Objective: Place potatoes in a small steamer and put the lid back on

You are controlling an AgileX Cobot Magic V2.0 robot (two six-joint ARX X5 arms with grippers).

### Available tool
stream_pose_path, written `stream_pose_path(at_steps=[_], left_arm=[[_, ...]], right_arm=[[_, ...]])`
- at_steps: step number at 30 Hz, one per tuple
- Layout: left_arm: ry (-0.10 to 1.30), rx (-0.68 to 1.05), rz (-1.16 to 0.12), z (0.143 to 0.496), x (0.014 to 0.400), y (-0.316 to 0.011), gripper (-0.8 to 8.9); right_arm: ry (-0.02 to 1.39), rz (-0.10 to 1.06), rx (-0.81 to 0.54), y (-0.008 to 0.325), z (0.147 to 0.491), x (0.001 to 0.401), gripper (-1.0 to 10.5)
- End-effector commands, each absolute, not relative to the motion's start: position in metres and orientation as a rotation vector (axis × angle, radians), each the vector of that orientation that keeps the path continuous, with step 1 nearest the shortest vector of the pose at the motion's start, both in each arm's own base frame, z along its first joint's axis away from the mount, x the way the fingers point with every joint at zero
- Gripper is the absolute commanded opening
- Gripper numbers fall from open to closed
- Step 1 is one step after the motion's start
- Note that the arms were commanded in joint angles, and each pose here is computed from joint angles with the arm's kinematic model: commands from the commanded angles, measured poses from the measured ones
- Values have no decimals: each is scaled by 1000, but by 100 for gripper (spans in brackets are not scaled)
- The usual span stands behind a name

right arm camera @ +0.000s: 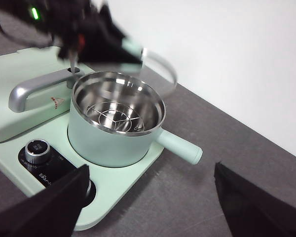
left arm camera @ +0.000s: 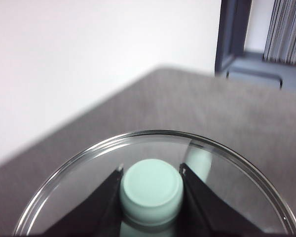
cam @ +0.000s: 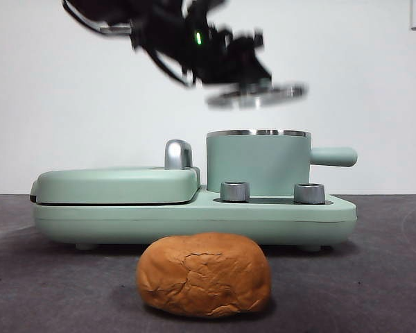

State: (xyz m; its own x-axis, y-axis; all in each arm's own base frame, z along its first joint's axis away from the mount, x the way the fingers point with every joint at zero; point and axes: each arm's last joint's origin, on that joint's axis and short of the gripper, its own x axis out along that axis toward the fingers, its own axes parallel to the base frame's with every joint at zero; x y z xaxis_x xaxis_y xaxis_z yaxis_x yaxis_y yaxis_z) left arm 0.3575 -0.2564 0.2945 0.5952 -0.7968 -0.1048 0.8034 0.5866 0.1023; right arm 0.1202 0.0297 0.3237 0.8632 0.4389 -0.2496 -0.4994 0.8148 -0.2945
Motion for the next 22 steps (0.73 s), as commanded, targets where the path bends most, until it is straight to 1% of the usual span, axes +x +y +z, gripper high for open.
stream_pose_path(at_steps=[1, 7, 12, 17, 20, 22], left_arm=[[-56, 129, -938, 331, 345, -253, 15], [-36, 132, -935, 370, 317, -232, 15], [4, 147, -890, 401, 287, -209, 16], [57, 159, -848, 421, 260, -186, 18], [85, 173, -821, 427, 243, -174, 18], [90, 178, -780, 428, 231, -164, 18]], right_arm=[[162, 499, -346, 30, 328, 120, 401], [160, 500, -346, 30, 328, 120, 401], [160, 500, -346, 30, 328, 120, 401], [159, 503, -345, 30, 328, 120, 401], [159, 507, -344, 30, 328, 120, 401], [161, 510, -344, 31, 328, 120, 401]])
